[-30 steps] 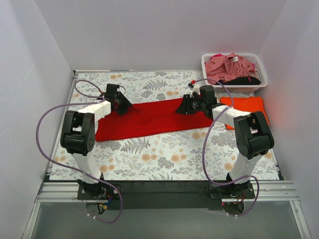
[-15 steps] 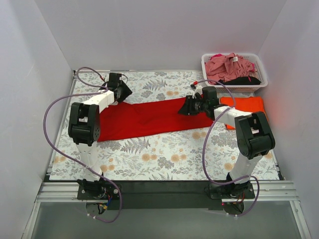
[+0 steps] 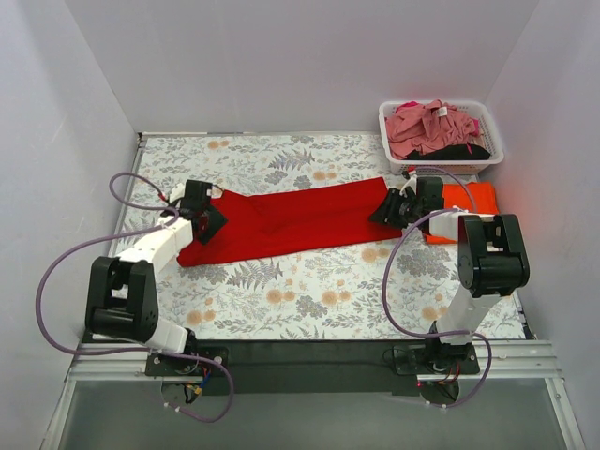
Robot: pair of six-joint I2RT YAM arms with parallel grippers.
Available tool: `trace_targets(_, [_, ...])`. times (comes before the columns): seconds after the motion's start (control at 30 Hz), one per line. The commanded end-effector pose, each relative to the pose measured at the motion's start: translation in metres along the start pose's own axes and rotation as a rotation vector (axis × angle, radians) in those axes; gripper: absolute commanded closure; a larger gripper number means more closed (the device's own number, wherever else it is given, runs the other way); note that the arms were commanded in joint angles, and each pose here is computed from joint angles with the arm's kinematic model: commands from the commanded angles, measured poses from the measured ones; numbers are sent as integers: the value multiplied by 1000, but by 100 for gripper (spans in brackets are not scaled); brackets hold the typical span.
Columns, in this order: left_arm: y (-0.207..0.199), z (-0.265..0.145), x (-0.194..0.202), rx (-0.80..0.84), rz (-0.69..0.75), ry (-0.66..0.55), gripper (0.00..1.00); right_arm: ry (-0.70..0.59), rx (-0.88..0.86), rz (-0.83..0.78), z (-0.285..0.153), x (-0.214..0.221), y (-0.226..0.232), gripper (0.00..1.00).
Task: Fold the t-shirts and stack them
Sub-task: Fold the tshirt
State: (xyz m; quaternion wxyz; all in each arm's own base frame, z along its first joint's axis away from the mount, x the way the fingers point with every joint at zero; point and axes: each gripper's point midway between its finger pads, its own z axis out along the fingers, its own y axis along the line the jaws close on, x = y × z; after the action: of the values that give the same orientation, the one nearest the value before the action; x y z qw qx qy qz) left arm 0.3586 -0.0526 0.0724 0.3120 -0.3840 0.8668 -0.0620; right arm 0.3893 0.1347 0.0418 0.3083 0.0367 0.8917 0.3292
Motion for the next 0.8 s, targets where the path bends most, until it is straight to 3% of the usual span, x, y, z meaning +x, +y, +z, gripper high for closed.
trace_targets(0.0, [42,-8,12,-98,-29,-18,56,-29,7,16,-6,-2,-1,57])
trace_targets(0.2, [91,2,14,-226,-55,-3,57,32,85,38,-5,30,-23,56])
trace_targets(0.4, [108,30,16,-316,-35,101,57,230,238,27,-26,84,-32,55])
trace_targets(0.43, [106,36,-1,-320,-59,86,57,271,260,17,-32,96,-32,55])
trace_targets(0.5, [113,52,-2,-361,-39,120,57,356,287,-43,-48,121,-23,54])
trace_targets(0.67, [96,88,-51,-392,-20,104,57,556,256,-145,-83,188,8,52])
trace_targets(0.77, [98,115,-51,-443,24,154,57,633,224,-201,-98,213,32,48])
